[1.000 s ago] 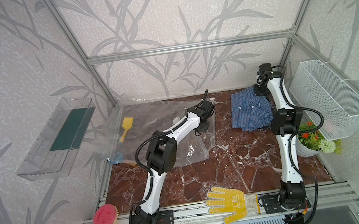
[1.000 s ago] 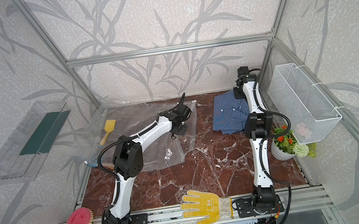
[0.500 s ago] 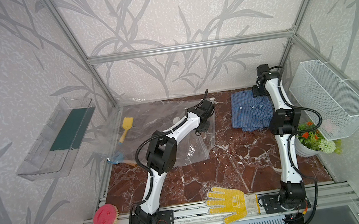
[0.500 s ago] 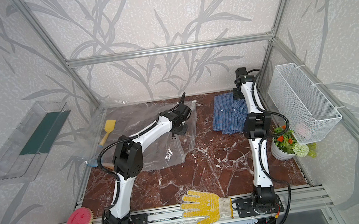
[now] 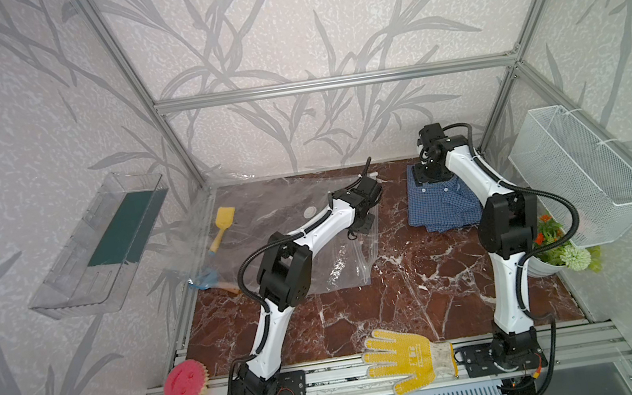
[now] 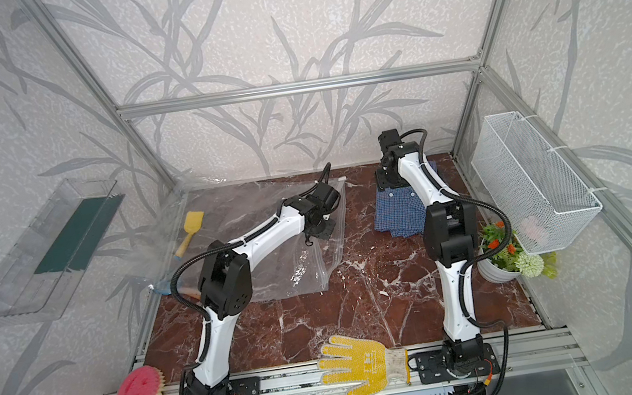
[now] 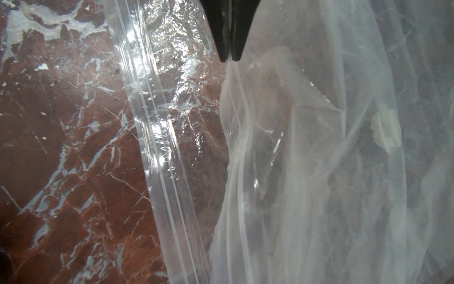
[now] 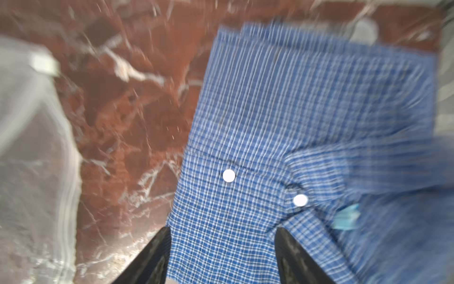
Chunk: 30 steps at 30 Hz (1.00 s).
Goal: Take the shirt out of the vacuum bag
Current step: Place the shirt at the center of the board, then adjust the shirt at the center of the board.
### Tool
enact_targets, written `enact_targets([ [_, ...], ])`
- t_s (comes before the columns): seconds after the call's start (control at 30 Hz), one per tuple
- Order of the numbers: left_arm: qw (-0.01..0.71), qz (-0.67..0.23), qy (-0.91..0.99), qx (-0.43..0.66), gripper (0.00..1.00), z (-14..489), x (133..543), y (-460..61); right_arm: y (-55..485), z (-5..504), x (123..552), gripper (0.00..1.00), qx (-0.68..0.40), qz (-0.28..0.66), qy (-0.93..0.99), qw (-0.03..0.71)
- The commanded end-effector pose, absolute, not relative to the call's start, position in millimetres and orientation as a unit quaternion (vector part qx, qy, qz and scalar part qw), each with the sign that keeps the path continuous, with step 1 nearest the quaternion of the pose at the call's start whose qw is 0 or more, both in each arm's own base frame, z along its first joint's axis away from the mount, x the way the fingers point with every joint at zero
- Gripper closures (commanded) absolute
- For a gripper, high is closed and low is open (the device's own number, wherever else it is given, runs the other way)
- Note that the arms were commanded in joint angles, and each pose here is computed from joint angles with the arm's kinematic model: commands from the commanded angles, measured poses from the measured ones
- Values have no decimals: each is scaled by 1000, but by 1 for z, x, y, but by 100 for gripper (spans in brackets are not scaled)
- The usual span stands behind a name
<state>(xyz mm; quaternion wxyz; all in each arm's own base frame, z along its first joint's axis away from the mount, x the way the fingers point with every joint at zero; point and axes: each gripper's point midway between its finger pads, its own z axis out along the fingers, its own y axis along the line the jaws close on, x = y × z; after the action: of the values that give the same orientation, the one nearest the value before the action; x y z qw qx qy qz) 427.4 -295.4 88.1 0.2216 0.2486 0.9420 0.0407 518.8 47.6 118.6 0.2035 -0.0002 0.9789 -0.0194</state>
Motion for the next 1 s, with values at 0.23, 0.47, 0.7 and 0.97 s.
enact_targets([
  [0.23,252,40,935,246,100,121,421,-286,-8,37,508,34,51,-41,990,125],
  [0.47,253,37,934,250,100,125,419,-287,-11,29,534,35,-4,-53,991,126],
  [0.7,255,36,932,255,100,128,421,-290,17,29,559,37,-78,-22,988,135],
  [0.97,256,34,932,255,100,128,419,-291,59,26,556,39,-141,13,980,137],
])
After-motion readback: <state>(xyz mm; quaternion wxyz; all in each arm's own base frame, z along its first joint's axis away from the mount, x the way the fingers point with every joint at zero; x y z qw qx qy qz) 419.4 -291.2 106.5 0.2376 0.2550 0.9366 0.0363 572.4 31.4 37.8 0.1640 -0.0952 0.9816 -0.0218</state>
